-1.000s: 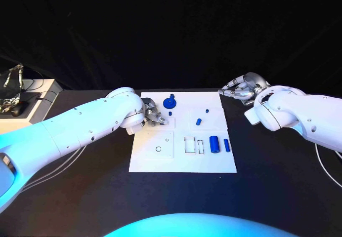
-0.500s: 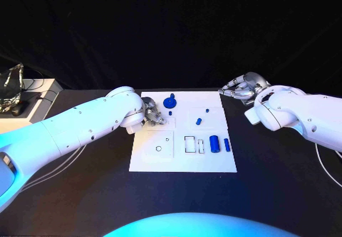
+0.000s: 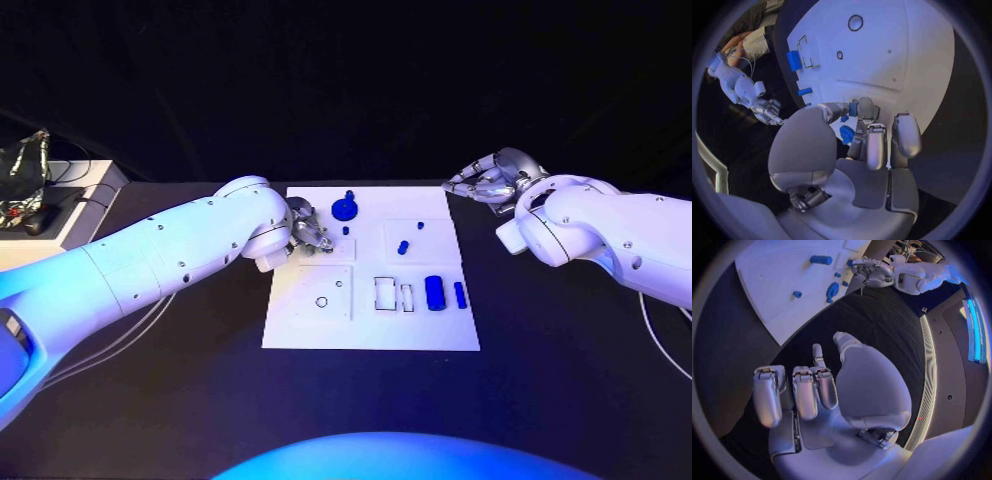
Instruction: Assemble the parts on the task board
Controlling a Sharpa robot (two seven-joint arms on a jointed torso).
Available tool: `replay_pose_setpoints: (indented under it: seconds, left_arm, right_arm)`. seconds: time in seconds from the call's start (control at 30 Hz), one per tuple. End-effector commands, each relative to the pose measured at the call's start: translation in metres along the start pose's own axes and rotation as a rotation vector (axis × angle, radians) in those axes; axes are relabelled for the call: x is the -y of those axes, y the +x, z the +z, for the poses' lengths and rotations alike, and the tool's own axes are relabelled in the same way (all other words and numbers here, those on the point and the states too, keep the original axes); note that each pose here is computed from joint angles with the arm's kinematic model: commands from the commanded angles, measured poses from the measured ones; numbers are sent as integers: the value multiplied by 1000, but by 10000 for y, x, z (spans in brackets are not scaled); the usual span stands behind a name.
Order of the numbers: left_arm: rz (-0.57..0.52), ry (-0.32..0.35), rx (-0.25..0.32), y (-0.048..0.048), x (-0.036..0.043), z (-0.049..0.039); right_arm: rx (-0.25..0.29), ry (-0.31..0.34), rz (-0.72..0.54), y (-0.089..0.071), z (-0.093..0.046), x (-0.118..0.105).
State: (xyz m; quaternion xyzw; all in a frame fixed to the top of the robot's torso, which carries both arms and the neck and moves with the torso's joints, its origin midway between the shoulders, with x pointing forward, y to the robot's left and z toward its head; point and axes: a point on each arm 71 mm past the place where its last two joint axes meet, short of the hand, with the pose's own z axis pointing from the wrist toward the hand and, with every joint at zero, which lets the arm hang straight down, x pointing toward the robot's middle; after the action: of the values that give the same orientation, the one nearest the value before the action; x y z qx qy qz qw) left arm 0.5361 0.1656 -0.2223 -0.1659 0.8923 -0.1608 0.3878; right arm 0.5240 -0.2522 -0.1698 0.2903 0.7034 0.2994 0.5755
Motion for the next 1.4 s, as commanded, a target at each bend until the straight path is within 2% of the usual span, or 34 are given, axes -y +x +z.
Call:
replay_pose_setpoints:
  seconds: [0.03, 0.4, 0.53, 0.87, 1.03, 1.23, 1.4]
  left_arm:
    - [-51, 56, -22, 45, 66, 0]
    - [-63, 70, -38, 44, 49, -30]
    - [-72, 70, -60, 37, 15, -50]
    - [-100, 69, -145, -112, -41, -96]
    - [-82, 66, -203, -217, -21, -104]
    - [-7, 51, -311, -335, 37, -102]
    - [40, 43, -323, -413, 121, -82]
  right_arm:
    - [-17, -13, -10, 14, -1, -6]
    - [-22, -10, -11, 13, -1, 4]
    - [-24, -8, -12, 13, -1, 9]
    - [-25, -7, -14, 11, 0, 15]
    - [-26, -7, -16, 15, 3, 12]
    - [-30, -9, -17, 30, 9, 1]
    - [-34, -12, -19, 44, 13, -10]
